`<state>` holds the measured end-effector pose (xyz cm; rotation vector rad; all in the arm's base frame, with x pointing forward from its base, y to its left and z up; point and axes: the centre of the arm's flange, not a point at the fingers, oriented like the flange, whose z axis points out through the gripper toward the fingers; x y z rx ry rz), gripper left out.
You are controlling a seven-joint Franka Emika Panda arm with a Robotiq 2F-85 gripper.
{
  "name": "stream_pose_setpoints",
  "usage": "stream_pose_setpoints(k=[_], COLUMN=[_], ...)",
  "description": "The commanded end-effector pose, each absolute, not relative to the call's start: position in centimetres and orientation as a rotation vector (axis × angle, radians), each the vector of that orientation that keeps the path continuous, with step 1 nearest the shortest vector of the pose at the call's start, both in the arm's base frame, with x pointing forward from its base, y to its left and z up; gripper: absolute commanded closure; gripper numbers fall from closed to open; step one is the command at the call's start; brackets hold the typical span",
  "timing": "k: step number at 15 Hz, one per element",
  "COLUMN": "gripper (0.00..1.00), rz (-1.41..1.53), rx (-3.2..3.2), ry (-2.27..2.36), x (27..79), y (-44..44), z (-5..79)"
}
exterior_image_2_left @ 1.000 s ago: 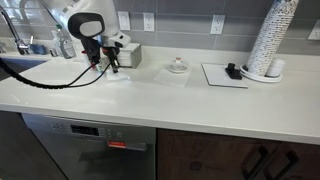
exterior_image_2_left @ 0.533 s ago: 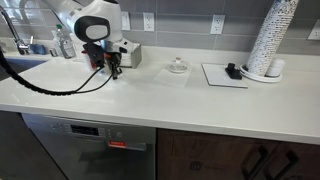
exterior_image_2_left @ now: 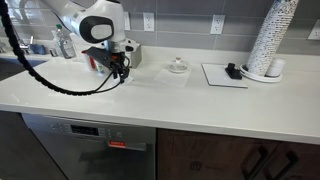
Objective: Remove a piece of tissue from the silver case on the right and put it on the counter
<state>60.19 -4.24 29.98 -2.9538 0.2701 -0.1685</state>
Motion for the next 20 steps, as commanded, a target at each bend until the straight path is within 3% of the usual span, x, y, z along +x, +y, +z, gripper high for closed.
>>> stream_pose_setpoints(k=[1,3,4,10,20], gripper=[0.16,0.02,0.0,0.0,0.0], rz=[-0.123,-0.076,-0.037,0.061,-0.093], rx=[-2.983,-2.993,-3.008,-3.15,-3.274], ry=[0.143,0.142,0.147,0.013,-0.105], x=[59.6,59.0,58.6,55.8,56.2], y=[-5.4,-5.7,-6.0,-6.0,-4.0], z=[32.4,34.3,35.5,41.1,45.9])
